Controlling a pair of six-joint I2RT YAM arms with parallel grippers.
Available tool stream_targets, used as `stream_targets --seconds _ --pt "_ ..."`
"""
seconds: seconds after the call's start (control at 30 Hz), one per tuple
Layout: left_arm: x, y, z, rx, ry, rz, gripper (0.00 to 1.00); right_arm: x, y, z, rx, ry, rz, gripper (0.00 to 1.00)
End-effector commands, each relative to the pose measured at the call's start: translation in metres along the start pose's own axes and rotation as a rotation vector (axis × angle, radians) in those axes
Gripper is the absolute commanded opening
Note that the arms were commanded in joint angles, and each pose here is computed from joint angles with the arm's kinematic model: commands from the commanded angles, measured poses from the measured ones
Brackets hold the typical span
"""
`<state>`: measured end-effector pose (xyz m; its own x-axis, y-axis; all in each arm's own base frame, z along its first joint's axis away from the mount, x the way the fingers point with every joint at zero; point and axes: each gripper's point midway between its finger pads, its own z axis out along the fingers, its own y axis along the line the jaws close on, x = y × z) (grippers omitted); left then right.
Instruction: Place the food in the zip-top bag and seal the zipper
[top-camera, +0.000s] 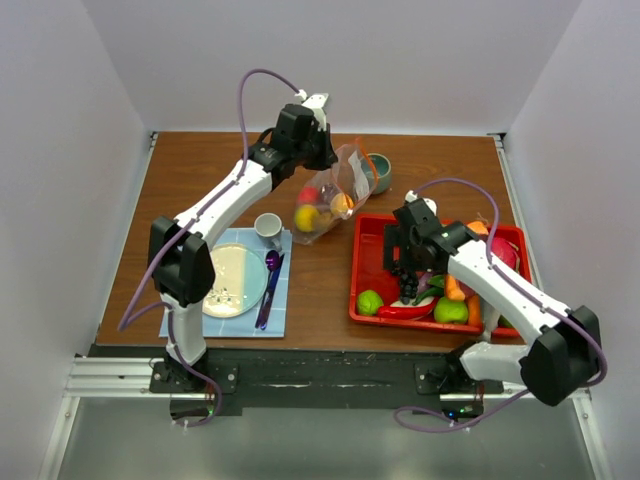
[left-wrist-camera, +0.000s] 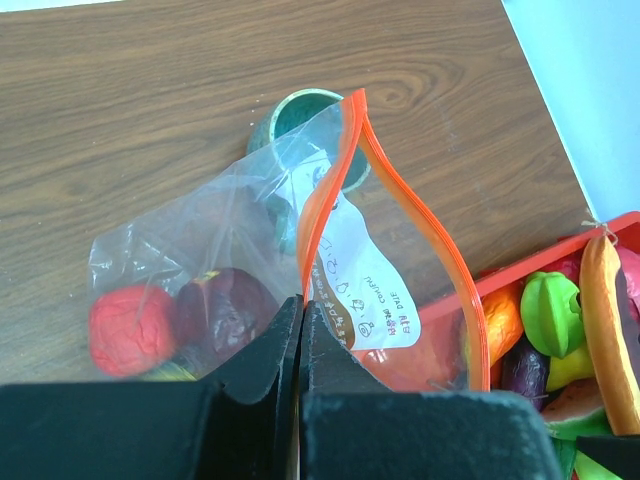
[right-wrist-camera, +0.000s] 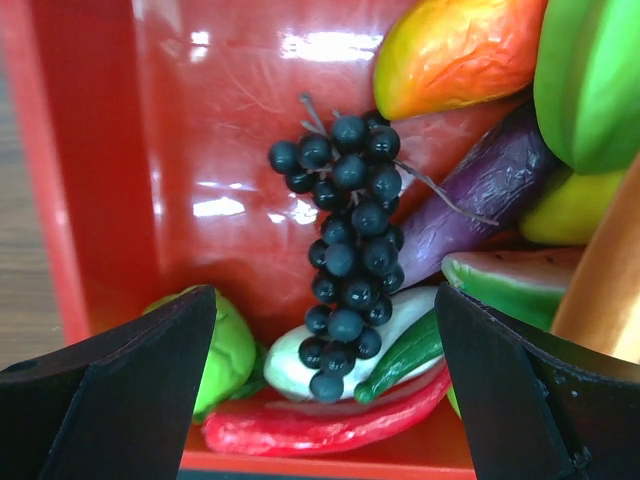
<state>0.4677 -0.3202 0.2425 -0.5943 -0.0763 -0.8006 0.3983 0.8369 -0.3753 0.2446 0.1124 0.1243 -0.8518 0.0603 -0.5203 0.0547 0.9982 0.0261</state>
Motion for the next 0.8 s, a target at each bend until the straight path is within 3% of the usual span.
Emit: stream_targets --seconds 0.0,0.5,0.77 --pt "-0.025 -0.01 -0.012 0.038 -0.076 0.005 0.0 -0.002 -0.004 0.009 0.048 -0.012 -0.009 0.95" --pt "-0.022 -0.004 -0.012 0.02 -0.071 0.005 0.0 0.034 -0.003 0.065 0.108 0.132 -0.064 0.9" --pt "-0.021 -0.004 -0.01 0.023 -0.07 0.001 0.0 0.05 0.007 0.081 0.061 0.188 -0.074 0.78"
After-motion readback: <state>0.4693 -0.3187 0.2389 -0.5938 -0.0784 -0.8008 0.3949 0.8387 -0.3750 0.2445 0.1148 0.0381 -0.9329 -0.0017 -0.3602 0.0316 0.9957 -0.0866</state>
